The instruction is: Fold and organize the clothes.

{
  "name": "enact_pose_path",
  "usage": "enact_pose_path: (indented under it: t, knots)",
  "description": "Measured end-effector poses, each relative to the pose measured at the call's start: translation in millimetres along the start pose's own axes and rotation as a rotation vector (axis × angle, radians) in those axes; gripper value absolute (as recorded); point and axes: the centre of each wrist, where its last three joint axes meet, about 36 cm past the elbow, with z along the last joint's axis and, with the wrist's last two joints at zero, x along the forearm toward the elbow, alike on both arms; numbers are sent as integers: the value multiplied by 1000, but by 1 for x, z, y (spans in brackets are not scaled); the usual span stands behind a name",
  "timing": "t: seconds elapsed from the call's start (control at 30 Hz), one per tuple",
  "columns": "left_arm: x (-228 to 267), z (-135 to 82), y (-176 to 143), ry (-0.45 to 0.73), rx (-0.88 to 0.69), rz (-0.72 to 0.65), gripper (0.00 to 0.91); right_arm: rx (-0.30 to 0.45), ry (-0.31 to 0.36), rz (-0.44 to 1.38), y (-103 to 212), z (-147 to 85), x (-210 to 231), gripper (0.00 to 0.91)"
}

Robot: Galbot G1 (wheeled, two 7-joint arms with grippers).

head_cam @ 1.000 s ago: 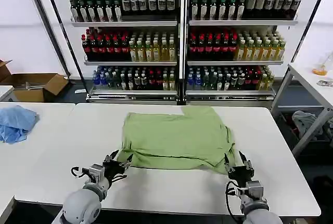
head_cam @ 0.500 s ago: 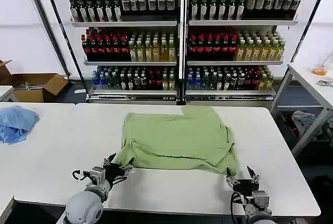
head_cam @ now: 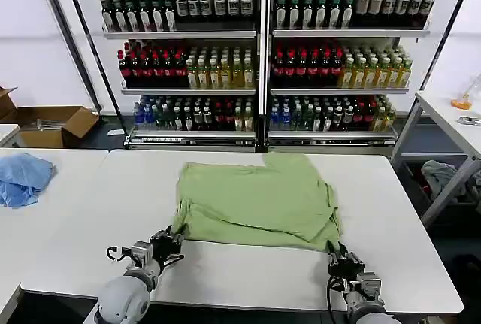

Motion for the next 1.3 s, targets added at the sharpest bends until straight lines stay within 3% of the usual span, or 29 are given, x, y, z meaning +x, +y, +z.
enact_pose_path:
  t: [0.53, 0.87, 0.9, 0.93, 0.97, 1.0, 1.3]
  knots:
    - [37, 3, -4, 6, -15, 21, 30, 7, -18, -13, 5, -4, 50, 0]
    - [83, 13, -10, 27, -53, 41, 30, 22, 30, -20, 19, 8, 103, 0]
    - [87, 13, -11, 29, -58, 42, 50, 26, 36, -20, 20, 9, 108, 0]
    - [91, 14, -11, 32, -64, 42, 131, 30, 43, -18, 21, 9, 113, 0]
    - [95, 14, -11, 35, -68, 44, 856, 35, 51, -16, 21, 10, 116, 705]
    - [99, 14, -11, 37, -73, 44, 907, 40, 59, -14, 22, 11, 121, 907]
    - [127, 13, -14, 61, -103, 57, 907, 78, 40, 13, 20, -3, 140, 907]
